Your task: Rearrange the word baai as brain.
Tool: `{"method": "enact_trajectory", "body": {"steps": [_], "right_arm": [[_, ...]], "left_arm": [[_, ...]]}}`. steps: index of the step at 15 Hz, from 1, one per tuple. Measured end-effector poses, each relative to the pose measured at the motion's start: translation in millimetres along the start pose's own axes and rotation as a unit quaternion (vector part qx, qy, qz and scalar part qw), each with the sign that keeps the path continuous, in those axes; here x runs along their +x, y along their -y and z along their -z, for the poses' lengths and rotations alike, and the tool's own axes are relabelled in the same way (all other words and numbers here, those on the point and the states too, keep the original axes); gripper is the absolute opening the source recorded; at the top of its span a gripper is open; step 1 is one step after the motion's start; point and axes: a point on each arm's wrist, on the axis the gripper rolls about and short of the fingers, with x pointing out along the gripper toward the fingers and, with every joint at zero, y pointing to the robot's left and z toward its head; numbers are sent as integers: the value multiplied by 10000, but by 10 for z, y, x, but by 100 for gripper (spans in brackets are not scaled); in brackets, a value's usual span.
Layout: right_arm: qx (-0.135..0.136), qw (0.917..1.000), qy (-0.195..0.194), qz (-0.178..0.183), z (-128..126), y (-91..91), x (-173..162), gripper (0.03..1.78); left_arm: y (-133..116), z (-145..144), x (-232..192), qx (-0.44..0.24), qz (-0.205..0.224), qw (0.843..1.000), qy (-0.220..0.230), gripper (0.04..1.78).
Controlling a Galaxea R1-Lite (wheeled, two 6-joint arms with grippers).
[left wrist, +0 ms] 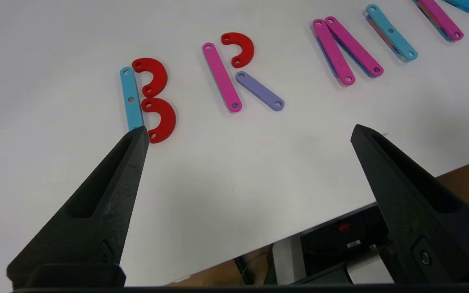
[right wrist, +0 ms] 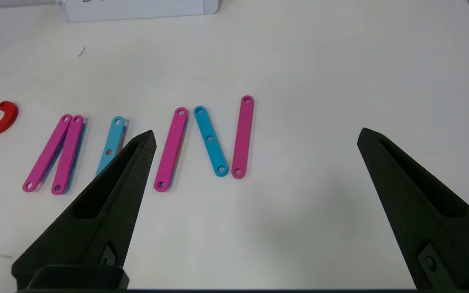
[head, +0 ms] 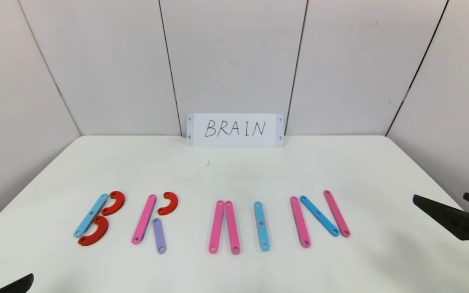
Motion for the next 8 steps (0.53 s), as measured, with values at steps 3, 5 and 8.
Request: {"method": "enact_trajectory", "body": {"steps": [3,5,8], "right_arm": [[105,9995,175,226,107,109,-245,174],[206,9980,415,431,146,168,-372,174],[307,9947,694,700,224,225,-567,174]], "left_arm": [[101,195,-179,32,-306,9990,339,173],[153,325,-256,67,-443,9977,511,173],[203,480,-332,8,-717,9950,694,173]]}}
